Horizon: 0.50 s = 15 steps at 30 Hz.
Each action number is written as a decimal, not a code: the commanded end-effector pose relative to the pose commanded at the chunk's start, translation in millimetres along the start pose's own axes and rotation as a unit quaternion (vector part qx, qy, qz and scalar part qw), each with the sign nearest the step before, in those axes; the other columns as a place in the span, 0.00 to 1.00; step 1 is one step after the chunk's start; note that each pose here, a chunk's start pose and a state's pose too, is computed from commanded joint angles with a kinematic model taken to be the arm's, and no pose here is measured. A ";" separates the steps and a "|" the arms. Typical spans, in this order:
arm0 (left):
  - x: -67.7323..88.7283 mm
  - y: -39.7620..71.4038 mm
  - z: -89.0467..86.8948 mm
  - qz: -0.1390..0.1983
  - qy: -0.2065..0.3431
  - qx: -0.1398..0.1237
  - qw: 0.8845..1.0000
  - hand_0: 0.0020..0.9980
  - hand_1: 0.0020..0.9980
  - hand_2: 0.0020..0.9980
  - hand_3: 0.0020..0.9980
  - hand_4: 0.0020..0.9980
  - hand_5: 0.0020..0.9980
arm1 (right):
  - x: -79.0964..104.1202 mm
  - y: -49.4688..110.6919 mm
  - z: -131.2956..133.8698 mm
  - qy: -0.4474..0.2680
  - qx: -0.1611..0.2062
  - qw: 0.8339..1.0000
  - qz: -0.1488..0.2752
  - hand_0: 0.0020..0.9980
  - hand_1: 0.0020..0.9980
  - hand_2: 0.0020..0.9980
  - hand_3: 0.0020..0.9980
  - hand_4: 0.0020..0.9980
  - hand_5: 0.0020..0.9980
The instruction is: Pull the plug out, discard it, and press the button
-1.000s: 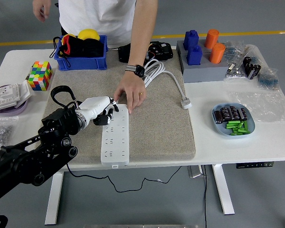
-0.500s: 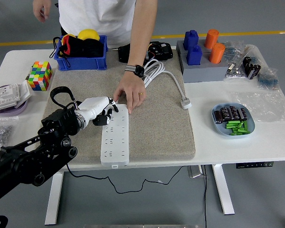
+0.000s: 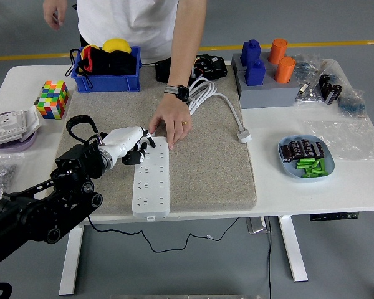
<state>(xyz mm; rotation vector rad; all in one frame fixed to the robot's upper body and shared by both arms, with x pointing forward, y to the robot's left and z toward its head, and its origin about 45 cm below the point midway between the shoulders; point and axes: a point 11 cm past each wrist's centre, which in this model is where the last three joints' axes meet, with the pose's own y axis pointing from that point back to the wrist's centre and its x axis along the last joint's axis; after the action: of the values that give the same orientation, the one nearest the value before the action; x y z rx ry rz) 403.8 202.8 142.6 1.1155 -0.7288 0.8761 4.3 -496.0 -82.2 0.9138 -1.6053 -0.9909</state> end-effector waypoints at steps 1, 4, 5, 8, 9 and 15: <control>0.9 -0.2 -0.6 0.002 0.000 0.001 1.000 0.02 0.02 0.13 0.63 0.08 0.00 | 0.0 0.0 -0.3 0.000 0.000 1.000 0.000 0.73 0.67 0.66 0.64 0.74 0.59; 4.5 0.3 0.0 0.008 0.002 -0.001 1.000 0.02 0.02 0.13 0.63 0.08 0.00 | -0.5 0.0 -0.2 0.000 0.000 1.000 -0.001 0.73 0.67 0.66 0.63 0.74 0.59; 5.1 0.4 0.4 0.009 0.002 -0.001 1.000 0.02 0.02 0.13 0.63 0.08 0.00 | -0.6 0.0 0.0 0.000 0.000 1.000 -0.001 0.73 0.67 0.66 0.63 0.74 0.59; 7.3 1.1 2.2 0.012 0.003 -0.004 1.000 0.02 0.02 0.13 0.63 0.08 0.00 | -0.7 0.0 0.8 0.000 -0.001 1.000 -0.001 0.73 0.67 0.66 0.63 0.74 0.59; 7.7 1.3 2.6 0.013 0.004 -0.005 1.000 0.02 0.02 0.13 0.63 0.08 0.00 | -0.5 0.0 0.9 0.000 -0.001 1.000 -0.001 0.73 0.67 0.66 0.63 0.74 0.59; 9.6 1.5 3.7 0.014 0.004 -0.005 1.000 0.02 0.02 0.13 0.62 0.08 0.00 | 0.1 0.0 -0.1 0.001 0.000 1.000 0.000 0.73 0.67 0.66 0.64 0.74 0.59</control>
<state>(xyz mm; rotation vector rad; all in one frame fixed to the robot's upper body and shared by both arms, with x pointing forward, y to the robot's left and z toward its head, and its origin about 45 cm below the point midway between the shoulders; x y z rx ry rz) 406.8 201.7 152.5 1.0941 -0.7436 0.8998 4.3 -496.2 -82.1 0.9143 -1.6045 -0.9897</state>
